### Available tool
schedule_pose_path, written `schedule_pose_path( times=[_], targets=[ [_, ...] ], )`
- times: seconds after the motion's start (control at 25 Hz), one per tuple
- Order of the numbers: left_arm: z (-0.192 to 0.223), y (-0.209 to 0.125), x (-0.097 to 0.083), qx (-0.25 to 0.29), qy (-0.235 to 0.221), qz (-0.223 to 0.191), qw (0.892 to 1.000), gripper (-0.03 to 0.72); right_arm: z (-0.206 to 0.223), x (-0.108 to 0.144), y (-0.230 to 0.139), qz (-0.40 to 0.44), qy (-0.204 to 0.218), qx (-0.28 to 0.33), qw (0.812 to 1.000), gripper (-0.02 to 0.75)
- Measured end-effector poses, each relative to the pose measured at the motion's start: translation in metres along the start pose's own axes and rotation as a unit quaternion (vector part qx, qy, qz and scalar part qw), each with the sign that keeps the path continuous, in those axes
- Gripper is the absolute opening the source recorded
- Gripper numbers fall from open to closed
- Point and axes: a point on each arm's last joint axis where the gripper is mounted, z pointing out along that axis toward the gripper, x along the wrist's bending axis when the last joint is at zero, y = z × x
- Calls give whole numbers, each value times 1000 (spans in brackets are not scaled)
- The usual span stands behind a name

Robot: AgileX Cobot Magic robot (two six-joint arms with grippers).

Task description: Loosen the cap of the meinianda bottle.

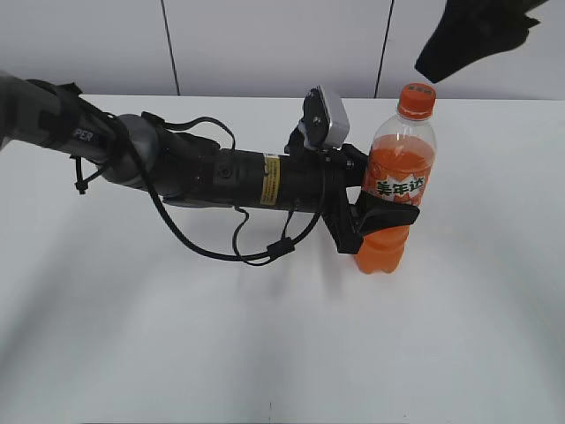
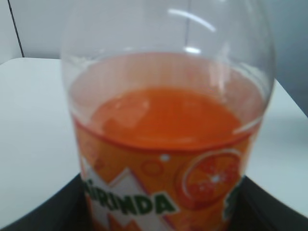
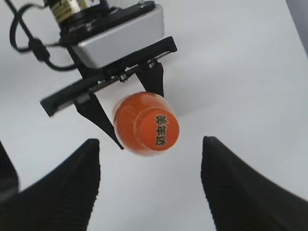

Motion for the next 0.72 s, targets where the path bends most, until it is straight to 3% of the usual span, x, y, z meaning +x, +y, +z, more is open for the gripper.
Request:
schedule_pose_path(
  times=[0.12,0.28,0.32,0.4,0.52,0.72],
  targets=[
    [0,0,0,0,0,0,1000,427,-1,1,1,176,5,-6,984,494],
    [0,0,0,0,0,0,1000,427,0,1,1,426,7,-3,905,494],
    [0,0,0,0,0,0,1000,427,2,0,1,470,7,-1,882,494],
    [0,0,0,0,0,0,1000,427,5,-1,1,513,8,4,858,494],
    [0,0,0,0,0,0,1000,427,16,-4,0,534,10,17,845,494],
    [0,0,0,0,0,0,1000,427,34,-8,-2,539,8,41,841,494]
  ],
)
